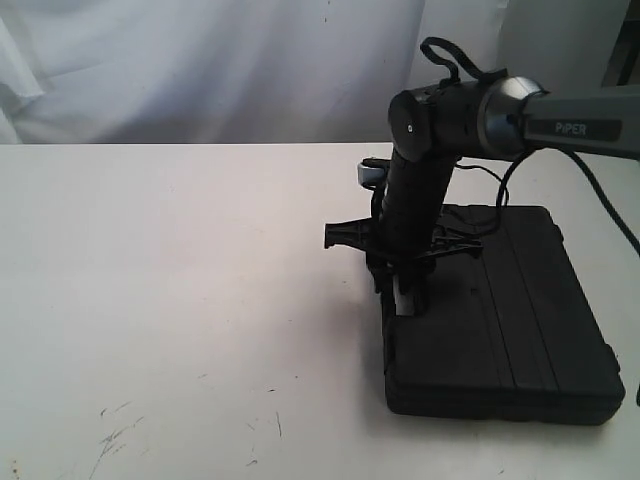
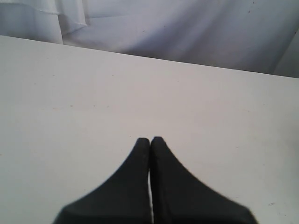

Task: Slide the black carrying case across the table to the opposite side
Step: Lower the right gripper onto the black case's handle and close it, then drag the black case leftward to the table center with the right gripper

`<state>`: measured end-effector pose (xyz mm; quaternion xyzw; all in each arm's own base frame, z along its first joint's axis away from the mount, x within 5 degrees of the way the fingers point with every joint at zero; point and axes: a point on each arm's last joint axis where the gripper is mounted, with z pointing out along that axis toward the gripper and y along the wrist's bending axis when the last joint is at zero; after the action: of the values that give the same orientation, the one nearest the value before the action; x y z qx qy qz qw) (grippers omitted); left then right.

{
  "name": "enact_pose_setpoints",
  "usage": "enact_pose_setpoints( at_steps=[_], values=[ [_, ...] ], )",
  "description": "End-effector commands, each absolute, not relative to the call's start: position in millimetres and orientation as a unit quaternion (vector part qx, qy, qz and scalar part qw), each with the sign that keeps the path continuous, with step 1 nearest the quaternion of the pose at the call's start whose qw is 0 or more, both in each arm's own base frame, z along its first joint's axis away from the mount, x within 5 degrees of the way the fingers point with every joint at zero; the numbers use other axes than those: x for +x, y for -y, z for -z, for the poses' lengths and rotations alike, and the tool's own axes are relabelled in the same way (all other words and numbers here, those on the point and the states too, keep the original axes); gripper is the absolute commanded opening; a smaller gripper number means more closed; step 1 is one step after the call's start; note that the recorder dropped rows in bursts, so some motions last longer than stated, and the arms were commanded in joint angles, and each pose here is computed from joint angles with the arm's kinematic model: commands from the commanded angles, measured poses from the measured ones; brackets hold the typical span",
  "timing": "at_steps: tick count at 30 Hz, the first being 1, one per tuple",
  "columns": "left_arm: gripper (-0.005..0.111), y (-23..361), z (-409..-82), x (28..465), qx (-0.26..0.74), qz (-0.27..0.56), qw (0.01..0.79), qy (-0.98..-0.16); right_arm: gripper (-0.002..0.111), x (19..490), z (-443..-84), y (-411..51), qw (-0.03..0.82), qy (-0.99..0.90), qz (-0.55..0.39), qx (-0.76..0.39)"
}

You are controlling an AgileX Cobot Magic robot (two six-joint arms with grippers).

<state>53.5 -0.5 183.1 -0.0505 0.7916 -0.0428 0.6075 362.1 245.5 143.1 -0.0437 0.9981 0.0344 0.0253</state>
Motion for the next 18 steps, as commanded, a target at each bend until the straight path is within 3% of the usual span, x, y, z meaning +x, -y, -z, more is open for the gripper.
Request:
enact_pose_setpoints(
  at_steps=[1, 18],
  values=[
    [0.0, 0.9, -182.6, 53.6, -0.051, 0.046, 0.611, -0.789, 0.029, 365.0, -147.6, -247.9, 0.045, -0.997, -0.039, -0.046],
    [0.0, 0.9, -182.6, 53.6, -0.051, 0.046, 0.611, -0.789, 0.029, 362.6, -147.2, -253.7, 0.05, -0.997, -0.043, -0.047]
  ],
)
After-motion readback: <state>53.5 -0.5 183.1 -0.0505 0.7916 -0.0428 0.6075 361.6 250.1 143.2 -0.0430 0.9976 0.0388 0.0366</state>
